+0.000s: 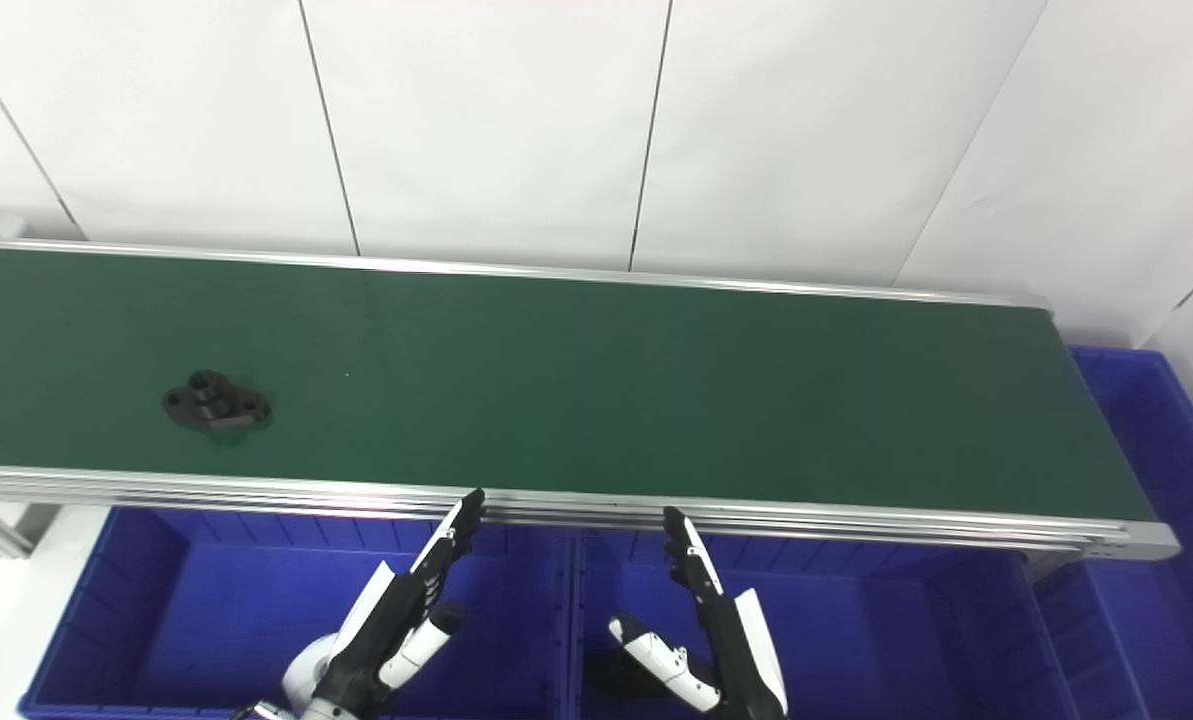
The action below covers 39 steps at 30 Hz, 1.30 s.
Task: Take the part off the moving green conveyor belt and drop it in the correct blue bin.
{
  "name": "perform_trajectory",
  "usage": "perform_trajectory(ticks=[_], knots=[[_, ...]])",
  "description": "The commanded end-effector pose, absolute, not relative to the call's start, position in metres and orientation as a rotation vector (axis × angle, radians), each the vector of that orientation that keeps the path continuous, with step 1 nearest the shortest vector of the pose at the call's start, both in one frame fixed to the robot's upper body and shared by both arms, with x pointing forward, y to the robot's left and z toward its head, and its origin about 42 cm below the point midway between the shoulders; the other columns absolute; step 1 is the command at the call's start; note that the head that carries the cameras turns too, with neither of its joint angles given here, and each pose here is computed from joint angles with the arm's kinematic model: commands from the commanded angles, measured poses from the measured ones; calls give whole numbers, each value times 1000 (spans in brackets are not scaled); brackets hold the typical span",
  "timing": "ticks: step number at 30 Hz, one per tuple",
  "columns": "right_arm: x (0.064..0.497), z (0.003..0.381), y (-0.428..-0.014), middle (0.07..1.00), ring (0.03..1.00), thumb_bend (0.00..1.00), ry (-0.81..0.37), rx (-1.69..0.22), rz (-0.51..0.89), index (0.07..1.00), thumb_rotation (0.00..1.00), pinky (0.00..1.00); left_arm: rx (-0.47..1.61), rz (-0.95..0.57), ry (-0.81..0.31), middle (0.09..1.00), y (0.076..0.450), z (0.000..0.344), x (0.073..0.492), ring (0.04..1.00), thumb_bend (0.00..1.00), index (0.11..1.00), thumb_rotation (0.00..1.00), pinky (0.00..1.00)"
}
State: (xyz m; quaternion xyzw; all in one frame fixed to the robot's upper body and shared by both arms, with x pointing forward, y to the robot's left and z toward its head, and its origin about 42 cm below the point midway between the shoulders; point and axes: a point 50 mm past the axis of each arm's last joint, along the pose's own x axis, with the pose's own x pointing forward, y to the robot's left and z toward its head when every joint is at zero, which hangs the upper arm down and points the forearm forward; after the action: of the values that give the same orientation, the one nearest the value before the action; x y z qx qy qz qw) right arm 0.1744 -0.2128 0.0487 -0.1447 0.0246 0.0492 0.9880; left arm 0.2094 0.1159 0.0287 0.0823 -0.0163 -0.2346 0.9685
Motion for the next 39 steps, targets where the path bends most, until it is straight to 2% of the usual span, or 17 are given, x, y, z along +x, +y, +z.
perform_trajectory(ticks=[1,4,19,30,39], knots=[[173,52,-216,961,940,807,-8,-290,102,976,769,892,159,-468,-92,1000,110,37,213,1000,683,1000,978,1000],[168,45,-223,966,948,810,-6,-286,109,981,786,905,149,-465,-82,1000,107,33,209,1000,706,1000,897,969],[161,29,-236,982,976,774,-10,-234,117,993,729,956,141,-449,-103,999,99,26,206,976,739,989,776,903],[162,25,-239,984,982,760,-11,-234,113,995,720,956,143,-450,-102,996,96,24,207,969,752,983,753,890],[166,29,-239,912,892,779,-64,-242,19,945,672,852,147,-457,-104,997,95,23,209,969,732,985,752,892]])
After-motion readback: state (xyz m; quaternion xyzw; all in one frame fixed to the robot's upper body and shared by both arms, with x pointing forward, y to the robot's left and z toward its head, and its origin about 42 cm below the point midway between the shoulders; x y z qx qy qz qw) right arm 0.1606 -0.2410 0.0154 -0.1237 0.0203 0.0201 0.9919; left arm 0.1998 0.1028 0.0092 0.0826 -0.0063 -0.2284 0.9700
